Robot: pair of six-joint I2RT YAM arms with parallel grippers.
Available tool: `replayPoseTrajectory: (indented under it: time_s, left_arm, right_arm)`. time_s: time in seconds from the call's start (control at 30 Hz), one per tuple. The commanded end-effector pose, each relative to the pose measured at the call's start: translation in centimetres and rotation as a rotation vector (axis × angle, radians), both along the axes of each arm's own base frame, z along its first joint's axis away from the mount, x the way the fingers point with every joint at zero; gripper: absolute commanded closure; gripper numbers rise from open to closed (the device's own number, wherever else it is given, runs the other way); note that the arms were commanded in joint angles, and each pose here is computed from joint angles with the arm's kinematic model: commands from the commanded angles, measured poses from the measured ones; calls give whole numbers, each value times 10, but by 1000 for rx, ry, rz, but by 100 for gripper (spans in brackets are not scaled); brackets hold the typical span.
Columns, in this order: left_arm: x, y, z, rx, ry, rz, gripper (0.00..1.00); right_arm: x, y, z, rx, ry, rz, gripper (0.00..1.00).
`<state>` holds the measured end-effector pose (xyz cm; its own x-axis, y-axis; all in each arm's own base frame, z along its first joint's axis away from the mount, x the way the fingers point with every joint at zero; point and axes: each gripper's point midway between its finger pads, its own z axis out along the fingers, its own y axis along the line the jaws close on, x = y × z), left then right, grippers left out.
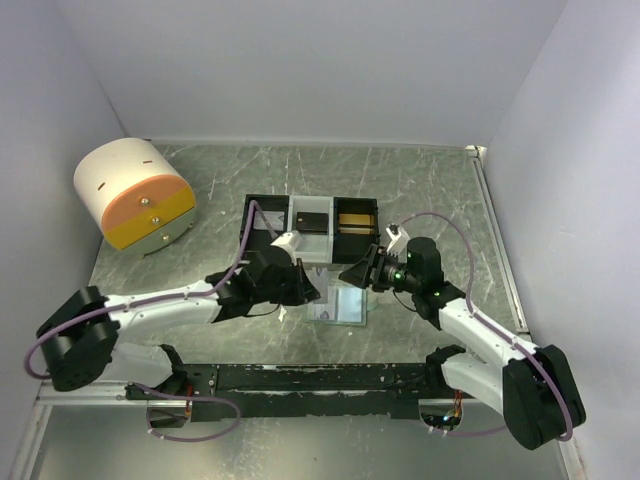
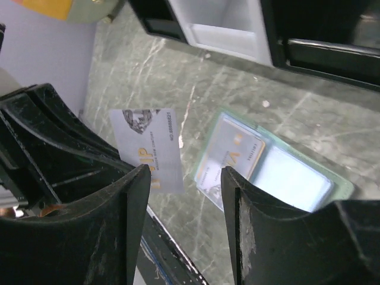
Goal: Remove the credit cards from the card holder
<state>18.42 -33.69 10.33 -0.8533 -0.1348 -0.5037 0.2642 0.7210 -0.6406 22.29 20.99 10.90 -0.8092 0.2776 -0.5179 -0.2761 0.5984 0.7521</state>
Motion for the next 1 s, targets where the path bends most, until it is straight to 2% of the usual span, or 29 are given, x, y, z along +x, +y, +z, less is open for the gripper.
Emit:
replayPoseTrajectory:
  time_s: [0.0, 0.2, 0.3, 0.43, 0.57, 0.77, 0.97]
  left_arm:
    - [14, 33, 9, 40, -100, 43, 94]
    - [18, 58, 42, -108, -175, 34, 93]
    - [9, 60, 64, -221, -230, -12, 93]
    - [5, 69, 76, -280, -265, 2, 93]
    - [0, 62, 99, -374, -306, -71, 93]
    - [-9, 46, 117, -421, -305, -194, 93]
    - [-11, 46, 124, -444, -314, -200, 93]
  right_arm:
    - [1, 14, 26, 69, -69, 95, 48]
    - [-1, 33, 49, 226, -77, 168, 47]
    - [1, 39, 62, 264, -90, 197, 46]
    - [5, 46, 76, 294, -110, 222, 46]
    - [3, 56, 84, 306, -122, 274, 46]
    - [-6, 76, 95, 346, -134, 357, 48]
    - [-17, 91, 98, 391, -124, 420, 55]
